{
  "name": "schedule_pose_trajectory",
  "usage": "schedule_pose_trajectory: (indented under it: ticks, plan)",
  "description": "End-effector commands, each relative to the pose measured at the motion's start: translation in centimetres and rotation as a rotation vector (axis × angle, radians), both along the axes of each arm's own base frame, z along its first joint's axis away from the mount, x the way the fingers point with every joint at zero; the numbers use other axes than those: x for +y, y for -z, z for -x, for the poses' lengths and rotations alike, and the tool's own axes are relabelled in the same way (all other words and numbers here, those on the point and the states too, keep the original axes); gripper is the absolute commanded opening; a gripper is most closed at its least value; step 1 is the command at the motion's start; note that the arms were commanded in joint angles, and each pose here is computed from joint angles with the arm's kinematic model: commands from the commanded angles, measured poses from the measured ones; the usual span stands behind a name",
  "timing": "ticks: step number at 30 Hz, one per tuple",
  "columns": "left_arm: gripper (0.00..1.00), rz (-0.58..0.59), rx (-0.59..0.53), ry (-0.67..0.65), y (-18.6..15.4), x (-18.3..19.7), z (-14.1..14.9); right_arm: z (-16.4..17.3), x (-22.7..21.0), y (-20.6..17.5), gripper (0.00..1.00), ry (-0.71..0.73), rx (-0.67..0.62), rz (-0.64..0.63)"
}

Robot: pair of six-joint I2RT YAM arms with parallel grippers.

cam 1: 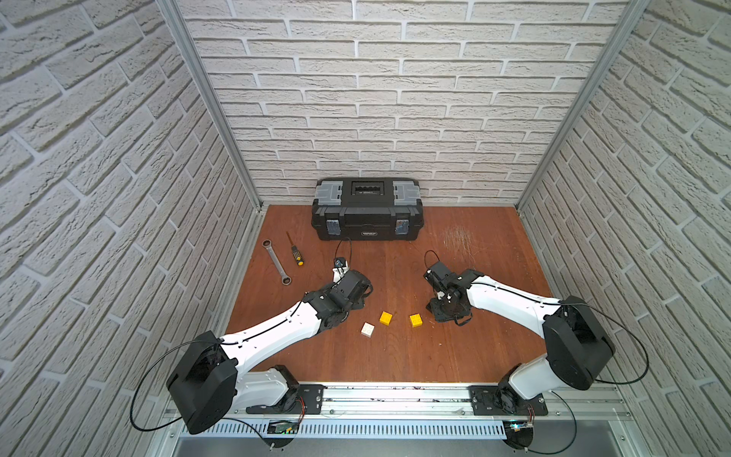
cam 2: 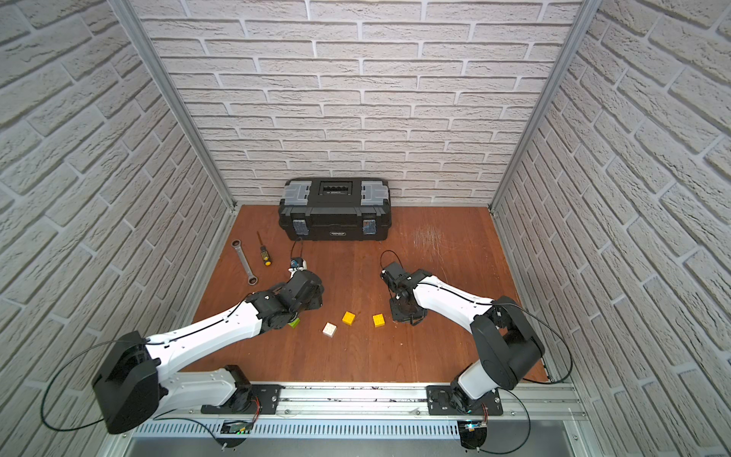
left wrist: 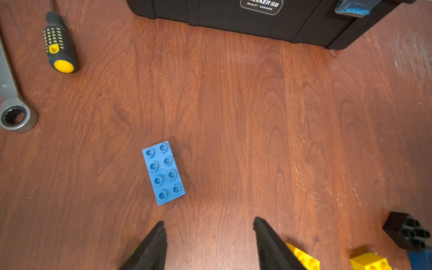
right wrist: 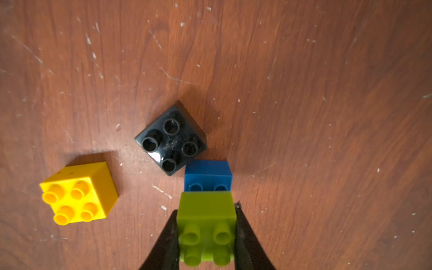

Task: Assemble the number 4 with lego
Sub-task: Assemble the lego brick with the lego brick, then place the lego brick at the center of the board.

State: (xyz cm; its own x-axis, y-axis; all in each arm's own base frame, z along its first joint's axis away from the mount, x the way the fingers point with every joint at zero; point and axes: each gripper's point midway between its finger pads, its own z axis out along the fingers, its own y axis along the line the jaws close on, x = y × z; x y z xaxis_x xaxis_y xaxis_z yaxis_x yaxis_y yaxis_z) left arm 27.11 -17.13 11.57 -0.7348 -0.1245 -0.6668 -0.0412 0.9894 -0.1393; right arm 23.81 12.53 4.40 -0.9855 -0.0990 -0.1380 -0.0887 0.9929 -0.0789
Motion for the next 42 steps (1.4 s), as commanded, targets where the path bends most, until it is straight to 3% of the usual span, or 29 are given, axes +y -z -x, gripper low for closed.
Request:
schedule_pose_trajectory:
  ticks: [1,10,16,21,28,33,42]
  plan:
    - [0.62,0.015,-0.014,0.002,-1.0,-0.6,-0.4,0.0,-0.3,0.8,0.08,-0.012,0.002,0.02]
    - [0.62,0.015,-0.015,0.007,-1.2,-0.7,-0.5,-0.2,-0.8,2.0,0.08,0.015,0.039,0.027]
    - [0.62,0.012,-0.021,-0.002,-1.4,-0.2,-0.3,2.7,-2.6,4.2,0.03,0.088,0.201,0.121]
    - [0.62,0.028,-0.046,-0.014,-2.7,0.3,-0.4,5.8,-2.4,7.5,0.02,0.104,0.34,0.083]
    - [0.62,0.043,-0.074,-0.02,-4.5,0.8,-0.2,6.5,-2.3,9.7,0.03,0.128,0.419,0.04]
    - [0.62,0.038,-0.083,-0.039,-4.5,1.6,0.0,5.4,-2.3,8.6,0.03,0.13,0.364,0.047]
    - [0.67,0.028,-0.051,-0.064,-3.2,1.8,0.1,-0.4,-3.2,-0.8,0.03,0.131,0.092,0.056]
